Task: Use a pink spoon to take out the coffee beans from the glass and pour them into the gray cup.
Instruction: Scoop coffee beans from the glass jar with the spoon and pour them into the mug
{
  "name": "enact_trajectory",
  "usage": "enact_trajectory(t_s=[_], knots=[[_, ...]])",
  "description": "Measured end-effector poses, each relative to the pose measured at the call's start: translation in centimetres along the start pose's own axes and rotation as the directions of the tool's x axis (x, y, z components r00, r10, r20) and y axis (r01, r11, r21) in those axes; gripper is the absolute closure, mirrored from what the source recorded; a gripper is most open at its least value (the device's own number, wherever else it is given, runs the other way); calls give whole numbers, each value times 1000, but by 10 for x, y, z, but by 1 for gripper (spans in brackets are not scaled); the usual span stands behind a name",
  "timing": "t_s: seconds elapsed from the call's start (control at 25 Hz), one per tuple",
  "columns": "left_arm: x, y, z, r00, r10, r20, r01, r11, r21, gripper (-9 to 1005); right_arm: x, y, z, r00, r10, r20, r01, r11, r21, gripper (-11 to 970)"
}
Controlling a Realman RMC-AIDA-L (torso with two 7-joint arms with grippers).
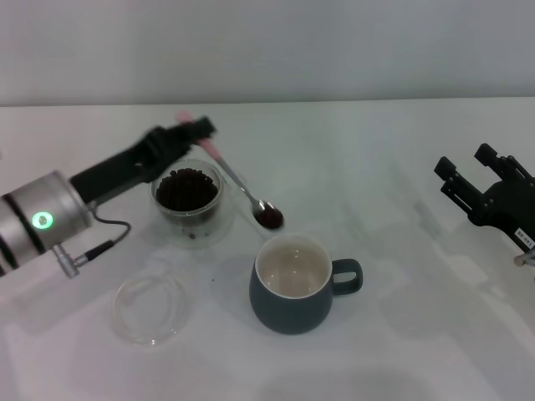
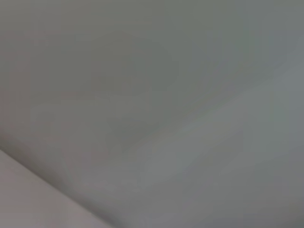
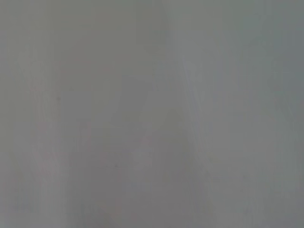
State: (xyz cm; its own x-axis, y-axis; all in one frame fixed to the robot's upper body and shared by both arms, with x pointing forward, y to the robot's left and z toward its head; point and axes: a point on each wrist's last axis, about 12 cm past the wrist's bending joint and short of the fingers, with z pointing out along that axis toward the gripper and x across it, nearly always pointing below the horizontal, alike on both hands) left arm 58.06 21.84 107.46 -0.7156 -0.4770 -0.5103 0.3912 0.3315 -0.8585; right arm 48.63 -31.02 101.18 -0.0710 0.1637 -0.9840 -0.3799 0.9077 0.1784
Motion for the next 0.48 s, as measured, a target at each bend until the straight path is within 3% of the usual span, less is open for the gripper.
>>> enact_trajectory(t_s=[0.16,0.28,0.36,0.4,0.48], knots=[[1,-13,16,979,144,-145,-139,989,41,869,1,-1,-2,1000,4,1,-4,1000,11,170],[0,-21,24,940,275,-202,-262,961,91,869,1,-1,-3,1000,6,0,-6,1000,15,170],[2,-27,28,891,394,-223,-371,918,141,869,1,-1,-4,1000,7,-1,-7,1000,15,170],[4,-30,31,849,475,-232,-443,879,178,868,2,-1,-5,1000,7,-1,-7,1000,16,170],[6,-31,32,818,527,-230,-490,848,201,868,2,-1,-6,1000,9,-3,-9,1000,19,169]])
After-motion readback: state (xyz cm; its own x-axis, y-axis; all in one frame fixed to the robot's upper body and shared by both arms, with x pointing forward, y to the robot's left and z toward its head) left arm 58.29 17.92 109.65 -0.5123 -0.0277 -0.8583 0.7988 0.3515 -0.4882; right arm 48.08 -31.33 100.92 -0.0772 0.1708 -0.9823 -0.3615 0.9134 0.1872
